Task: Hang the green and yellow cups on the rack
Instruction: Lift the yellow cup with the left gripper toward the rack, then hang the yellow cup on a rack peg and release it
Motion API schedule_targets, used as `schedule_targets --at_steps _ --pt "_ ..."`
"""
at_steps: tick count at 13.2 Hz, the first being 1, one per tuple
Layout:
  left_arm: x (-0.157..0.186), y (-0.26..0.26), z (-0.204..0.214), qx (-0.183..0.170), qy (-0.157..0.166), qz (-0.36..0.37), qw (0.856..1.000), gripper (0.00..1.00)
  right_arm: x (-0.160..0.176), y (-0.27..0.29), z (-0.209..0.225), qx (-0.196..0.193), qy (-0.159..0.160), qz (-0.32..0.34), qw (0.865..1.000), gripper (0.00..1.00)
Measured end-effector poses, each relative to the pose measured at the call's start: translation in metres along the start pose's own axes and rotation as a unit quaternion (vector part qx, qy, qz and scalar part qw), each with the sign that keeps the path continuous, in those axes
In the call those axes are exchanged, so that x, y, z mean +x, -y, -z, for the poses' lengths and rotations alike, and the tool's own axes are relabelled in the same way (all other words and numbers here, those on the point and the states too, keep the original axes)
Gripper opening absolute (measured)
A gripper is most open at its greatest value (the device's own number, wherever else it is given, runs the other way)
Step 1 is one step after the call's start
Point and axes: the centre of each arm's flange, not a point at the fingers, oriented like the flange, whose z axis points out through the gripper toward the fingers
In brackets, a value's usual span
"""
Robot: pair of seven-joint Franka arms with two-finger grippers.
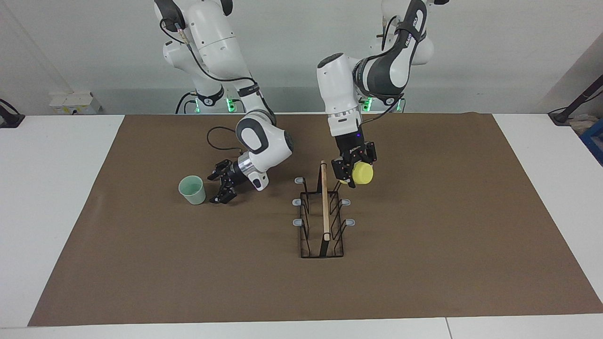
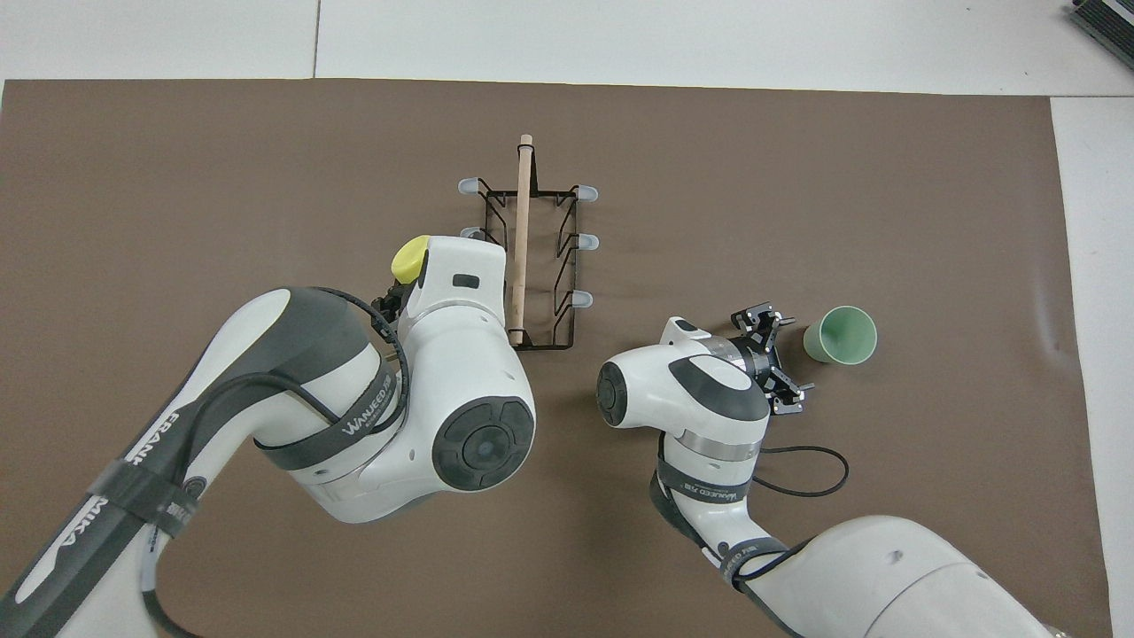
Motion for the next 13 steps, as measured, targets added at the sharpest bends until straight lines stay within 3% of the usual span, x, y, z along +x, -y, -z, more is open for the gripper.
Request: schedule_targets --at_steps 4,12,13 --pt "-0.01 0.005 -0.013 -0.001 -0.051 0.013 0.999 0.67 -0.005 -0.003 -0.004 -0.018 0.018 0.007 1.0 1.0" --pt "-0.039 -0.005 -0.013 -0.006 -0.052 0.025 0.998 0.66 -0.014 0.0 -0.031 0.001 0.027 0.009 1.0 1.0" --pt "-0.041 -0.007 -0.01 -0.007 -0.052 0.026 0.998 0.74 -0.016 0.0 -0.034 0.004 0.027 0.007 1.0 1.0"
